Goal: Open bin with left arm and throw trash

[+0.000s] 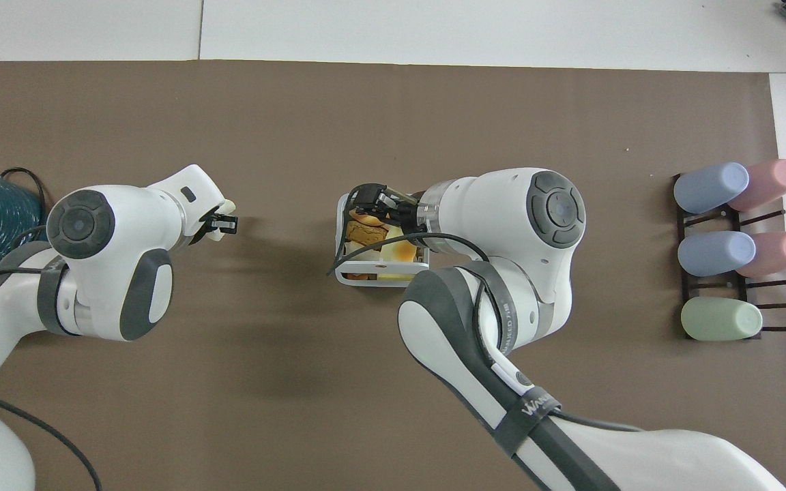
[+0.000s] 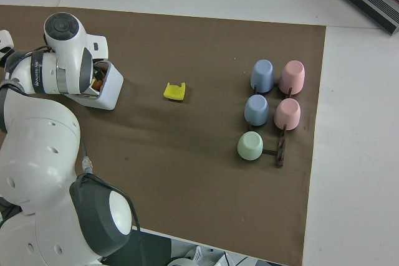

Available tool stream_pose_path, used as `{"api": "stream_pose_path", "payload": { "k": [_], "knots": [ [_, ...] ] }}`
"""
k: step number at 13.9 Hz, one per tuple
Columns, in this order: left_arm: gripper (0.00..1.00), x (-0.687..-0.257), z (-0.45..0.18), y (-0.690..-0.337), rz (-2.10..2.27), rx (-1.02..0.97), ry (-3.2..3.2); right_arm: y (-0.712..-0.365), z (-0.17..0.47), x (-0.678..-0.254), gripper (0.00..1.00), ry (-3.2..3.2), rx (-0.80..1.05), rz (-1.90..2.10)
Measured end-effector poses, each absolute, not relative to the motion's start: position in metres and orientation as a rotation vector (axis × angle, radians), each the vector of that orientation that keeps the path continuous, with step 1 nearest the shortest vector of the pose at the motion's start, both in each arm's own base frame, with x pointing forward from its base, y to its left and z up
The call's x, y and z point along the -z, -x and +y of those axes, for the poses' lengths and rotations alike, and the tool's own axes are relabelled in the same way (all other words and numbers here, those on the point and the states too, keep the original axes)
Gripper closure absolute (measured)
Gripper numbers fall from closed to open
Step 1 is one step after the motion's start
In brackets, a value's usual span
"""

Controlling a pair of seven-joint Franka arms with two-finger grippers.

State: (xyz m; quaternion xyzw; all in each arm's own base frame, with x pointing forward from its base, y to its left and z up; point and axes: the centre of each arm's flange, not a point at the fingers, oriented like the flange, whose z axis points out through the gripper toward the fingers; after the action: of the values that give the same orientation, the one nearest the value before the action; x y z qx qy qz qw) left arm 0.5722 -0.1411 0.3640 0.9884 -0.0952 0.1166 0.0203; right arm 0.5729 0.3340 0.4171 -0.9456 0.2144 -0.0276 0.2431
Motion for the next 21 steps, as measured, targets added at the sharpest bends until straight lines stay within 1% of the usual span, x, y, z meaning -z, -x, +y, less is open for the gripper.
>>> {"api": "stream_pose_path", "payload": {
  "k": [4,7,10,13,15,17,19,21],
  "knots": [
    [0.88,-0.438,-0.15,-0.592,-0.259,-0.333,-3.066,-0.572,0.337,-0.42,0.0,2.585,0.091,0.562],
    [0.88,-0.471,-0.159,-0.598,-0.233,-0.351,-3.056,-0.567,0.351,-0.425,0.0,2.6,0.174,0.441],
    [0.88,-0.475,-0.199,-0.587,-0.318,-0.359,-3.034,-0.579,0.331,-0.433,0.0,2.651,0.267,0.372],
    [0.88,-0.478,-0.25,-0.571,-0.36,-0.411,-2.992,-0.605,0.275,-0.442,0.0,2.733,0.394,0.235],
    [0.88,-0.476,-0.284,-0.557,-0.365,-0.422,-2.969,-0.623,0.223,-0.436,0.0,2.796,0.426,0.082],
    [0.88,-0.47,-0.319,-0.541,-0.335,-0.453,-2.934,-0.633,0.169,-0.418,0.0,2.854,0.42,-0.097],
    [0.88,-0.463,-0.349,-0.526,-0.368,-0.474,-2.904,-0.633,0.123,-0.388,0.0,2.895,0.376,-0.21],
    [0.88,-0.458,-0.379,-0.505,-0.44,-0.472,-2.88,-0.627,0.102,-0.357,0.0,2.93,0.319,-0.292]
  ]
}}
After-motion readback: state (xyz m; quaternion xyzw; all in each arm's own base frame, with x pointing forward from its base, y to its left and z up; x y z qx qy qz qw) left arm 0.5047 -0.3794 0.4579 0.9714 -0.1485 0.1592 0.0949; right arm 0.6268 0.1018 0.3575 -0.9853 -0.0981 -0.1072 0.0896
